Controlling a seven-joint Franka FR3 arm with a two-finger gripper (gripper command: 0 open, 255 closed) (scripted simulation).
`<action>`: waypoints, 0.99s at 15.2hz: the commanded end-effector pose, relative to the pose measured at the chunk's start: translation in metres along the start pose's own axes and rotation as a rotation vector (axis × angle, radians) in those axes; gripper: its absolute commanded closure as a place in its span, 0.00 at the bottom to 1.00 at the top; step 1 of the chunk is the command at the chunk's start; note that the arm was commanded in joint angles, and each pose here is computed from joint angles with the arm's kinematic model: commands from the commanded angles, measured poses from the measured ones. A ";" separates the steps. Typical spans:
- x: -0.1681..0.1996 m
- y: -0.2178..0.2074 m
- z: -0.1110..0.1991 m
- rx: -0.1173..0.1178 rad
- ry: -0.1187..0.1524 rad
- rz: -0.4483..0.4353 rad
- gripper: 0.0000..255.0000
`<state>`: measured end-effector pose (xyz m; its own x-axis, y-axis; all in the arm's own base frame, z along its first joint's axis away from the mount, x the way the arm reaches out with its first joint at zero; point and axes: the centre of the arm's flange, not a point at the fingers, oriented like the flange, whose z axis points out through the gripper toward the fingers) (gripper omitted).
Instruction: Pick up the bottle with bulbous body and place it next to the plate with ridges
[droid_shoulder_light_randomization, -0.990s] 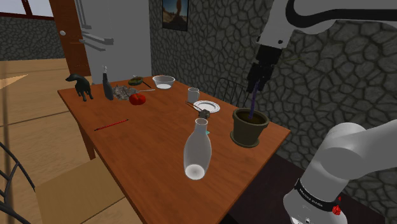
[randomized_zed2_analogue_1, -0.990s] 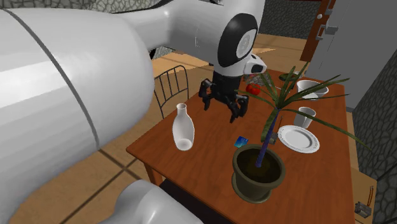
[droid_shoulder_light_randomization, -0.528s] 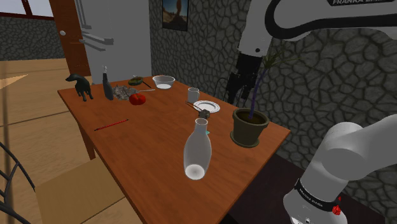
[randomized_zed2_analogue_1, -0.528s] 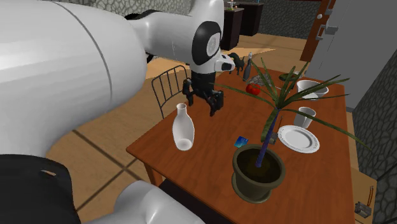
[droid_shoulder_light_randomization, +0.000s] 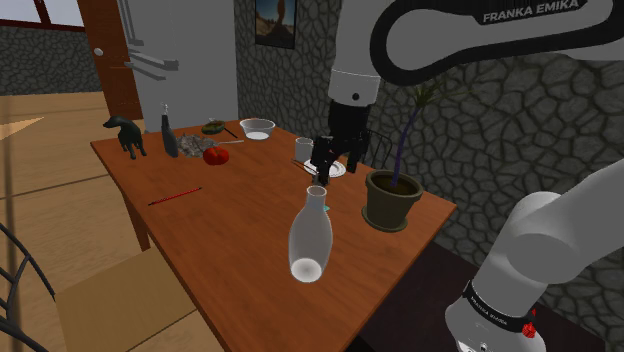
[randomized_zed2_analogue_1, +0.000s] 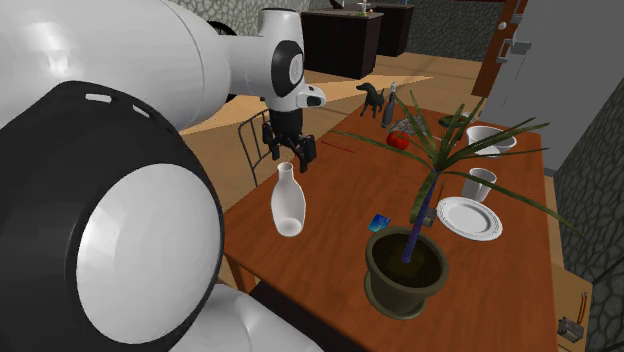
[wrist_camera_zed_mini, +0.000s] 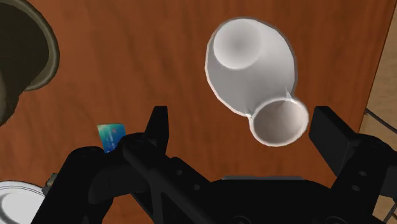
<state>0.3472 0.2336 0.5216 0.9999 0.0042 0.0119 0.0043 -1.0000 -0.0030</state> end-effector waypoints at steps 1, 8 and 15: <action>0.005 -0.027 0.015 -0.014 -0.004 0.006 0.00; 0.008 -0.040 0.047 -0.022 -0.007 0.009 0.00; 0.008 -0.040 0.061 -0.022 -0.007 0.009 0.00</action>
<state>0.3553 0.2736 0.4614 1.0000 -0.0045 0.0052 -0.0046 -0.9998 0.0190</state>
